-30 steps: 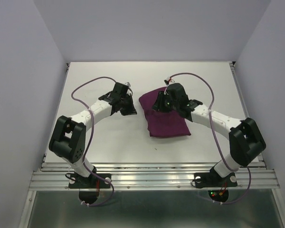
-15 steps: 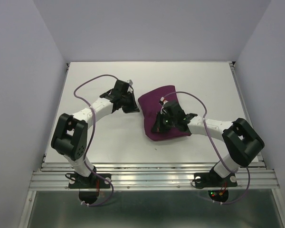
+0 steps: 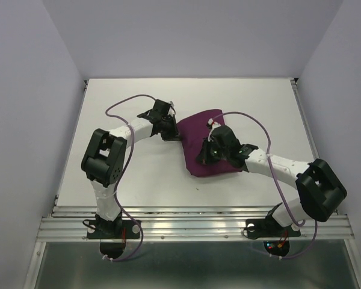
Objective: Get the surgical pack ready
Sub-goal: Pack the surgical kit at the center of the board, then reset both arms
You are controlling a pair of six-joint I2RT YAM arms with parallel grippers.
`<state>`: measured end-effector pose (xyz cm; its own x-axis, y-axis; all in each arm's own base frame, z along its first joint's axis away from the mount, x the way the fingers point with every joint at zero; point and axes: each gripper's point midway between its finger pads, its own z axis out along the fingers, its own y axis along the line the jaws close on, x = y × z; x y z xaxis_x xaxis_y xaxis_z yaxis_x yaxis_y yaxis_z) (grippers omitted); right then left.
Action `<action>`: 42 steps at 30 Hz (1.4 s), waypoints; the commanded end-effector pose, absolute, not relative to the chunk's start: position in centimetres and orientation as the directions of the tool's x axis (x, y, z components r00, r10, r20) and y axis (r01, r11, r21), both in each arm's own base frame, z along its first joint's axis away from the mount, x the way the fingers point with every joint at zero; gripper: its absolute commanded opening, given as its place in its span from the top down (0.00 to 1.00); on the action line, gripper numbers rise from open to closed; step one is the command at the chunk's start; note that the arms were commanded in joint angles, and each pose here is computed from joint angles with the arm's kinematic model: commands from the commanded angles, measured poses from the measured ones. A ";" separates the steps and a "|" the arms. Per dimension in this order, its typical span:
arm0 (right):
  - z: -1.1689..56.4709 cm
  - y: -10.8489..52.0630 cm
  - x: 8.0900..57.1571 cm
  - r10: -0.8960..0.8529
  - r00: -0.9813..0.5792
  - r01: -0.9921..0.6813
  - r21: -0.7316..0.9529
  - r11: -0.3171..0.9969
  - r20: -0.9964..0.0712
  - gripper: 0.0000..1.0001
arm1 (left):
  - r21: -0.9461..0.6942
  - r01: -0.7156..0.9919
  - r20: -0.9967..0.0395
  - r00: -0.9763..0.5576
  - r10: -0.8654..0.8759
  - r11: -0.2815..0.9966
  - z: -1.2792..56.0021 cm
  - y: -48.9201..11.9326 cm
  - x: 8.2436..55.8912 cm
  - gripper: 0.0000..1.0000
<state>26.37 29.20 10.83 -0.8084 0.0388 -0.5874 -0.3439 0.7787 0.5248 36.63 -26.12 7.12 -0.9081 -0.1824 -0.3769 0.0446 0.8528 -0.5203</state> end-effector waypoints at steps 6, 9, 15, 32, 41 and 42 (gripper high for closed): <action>5.7 27.1 25.3 0.019 -0.855 -0.257 0.453 0.853 -0.519 0.99 | -0.536 0.051 -0.378 -0.907 -0.186 0.843 6.1 -28.2 40.5 1.00; 8.3 26.2 26.6 0.033 -0.803 -0.264 0.406 0.875 -0.595 0.96 | -0.512 0.051 -0.390 -0.903 -0.180 0.857 6.7 -27.9 41.1 1.00; 16.9 21.8 33.0 0.106 -0.564 -0.135 0.218 0.966 -0.819 0.24 | -0.469 0.090 -0.520 -0.832 -0.193 0.878 13.7 -26.2 42.5 1.00; 26.9 -0.5 41.0 0.474 -0.066 0.596 0.346 0.724 -0.878 0.00 | -0.353 0.137 -0.875 -0.399 -0.274 0.926 38.3 -15.8 40.1 1.00; 29.1 -3.0 38.1 0.437 0.037 0.649 0.354 0.673 -0.899 0.00 | -0.397 0.180 -0.916 -0.135 -0.377 0.900 47.1 -12.9 36.2 0.92; 29.1 -3.1 38.0 0.431 0.036 0.653 0.347 0.673 -0.902 0.00 | -0.402 0.204 -0.916 -0.098 -0.390 0.893 48.4 -12.8 35.6 0.90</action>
